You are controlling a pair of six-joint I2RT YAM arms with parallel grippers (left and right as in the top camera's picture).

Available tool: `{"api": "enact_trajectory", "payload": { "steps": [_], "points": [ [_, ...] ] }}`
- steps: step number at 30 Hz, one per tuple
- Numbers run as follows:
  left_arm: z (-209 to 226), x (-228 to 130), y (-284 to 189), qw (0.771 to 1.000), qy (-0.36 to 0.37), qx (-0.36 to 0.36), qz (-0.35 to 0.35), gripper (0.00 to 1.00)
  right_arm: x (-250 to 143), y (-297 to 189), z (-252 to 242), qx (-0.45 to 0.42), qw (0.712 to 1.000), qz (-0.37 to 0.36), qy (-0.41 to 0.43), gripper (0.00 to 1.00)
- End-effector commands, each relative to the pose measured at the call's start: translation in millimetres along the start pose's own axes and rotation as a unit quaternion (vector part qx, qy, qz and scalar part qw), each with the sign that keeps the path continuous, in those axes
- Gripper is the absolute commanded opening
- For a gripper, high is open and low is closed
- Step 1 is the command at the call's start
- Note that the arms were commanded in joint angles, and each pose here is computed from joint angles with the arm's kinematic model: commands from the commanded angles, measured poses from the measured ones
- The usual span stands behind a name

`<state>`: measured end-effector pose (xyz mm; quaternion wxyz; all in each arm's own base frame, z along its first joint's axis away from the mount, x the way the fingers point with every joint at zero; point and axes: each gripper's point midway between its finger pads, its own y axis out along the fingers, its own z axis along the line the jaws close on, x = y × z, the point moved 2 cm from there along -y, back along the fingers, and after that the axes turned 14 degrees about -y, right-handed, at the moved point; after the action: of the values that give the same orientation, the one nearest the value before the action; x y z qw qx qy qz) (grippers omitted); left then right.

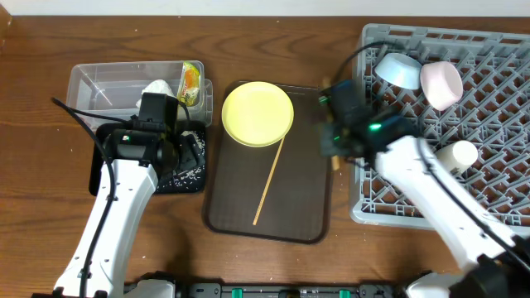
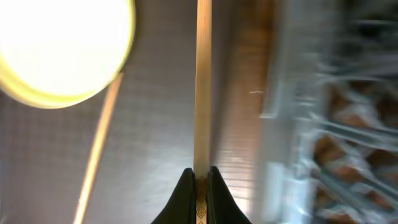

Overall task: Sort waste into correct bins and load items into the dishwasher rack
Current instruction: 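Carry the chopstick to the rack and release it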

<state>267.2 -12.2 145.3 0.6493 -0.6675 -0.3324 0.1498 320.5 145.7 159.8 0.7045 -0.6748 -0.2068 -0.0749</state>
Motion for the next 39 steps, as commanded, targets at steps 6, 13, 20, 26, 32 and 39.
{"api": "enact_trajectory", "payload": {
  "steps": [6, 13, 20, 26, 32, 39],
  "points": [
    [0.5, 2.3, -2.3, 1.000, -0.007, 0.001, -0.004, 0.88, -21.2, 9.4, -74.2, -0.070, 0.995, 0.053, 0.052, 0.01],
    [0.5, 2.3, -2.3, 1.000, -0.006, 0.001, -0.004, 0.88, -48.7, 29.6, -81.6, -0.067, 0.992, 0.087, 0.061, 0.01],
    [0.6, 2.2, -2.3, 1.000, -0.006, 0.001, -0.004, 0.89, -55.7, 41.7, -72.4, -0.036, 0.995, 0.089, 0.024, 0.10],
    [0.6, 2.2, -2.3, 1.000, -0.006, 0.001, -0.004, 0.88, -41.2, 33.1, -71.6, -0.033, 0.997, 0.066, 0.021, 0.34],
    [0.6, 2.2, -2.3, 1.000, -0.006, 0.001, -0.004, 0.88, 2.3, -2.8, -57.0, 0.007, 1.000, -0.013, 0.008, 0.37],
    [-0.6, 3.4, -2.4, 1.000, -0.007, -0.002, -0.006, 0.88, 36.2, -16.2, 6.2, 0.102, 0.990, -0.089, -0.047, 0.48]
  ]
}}
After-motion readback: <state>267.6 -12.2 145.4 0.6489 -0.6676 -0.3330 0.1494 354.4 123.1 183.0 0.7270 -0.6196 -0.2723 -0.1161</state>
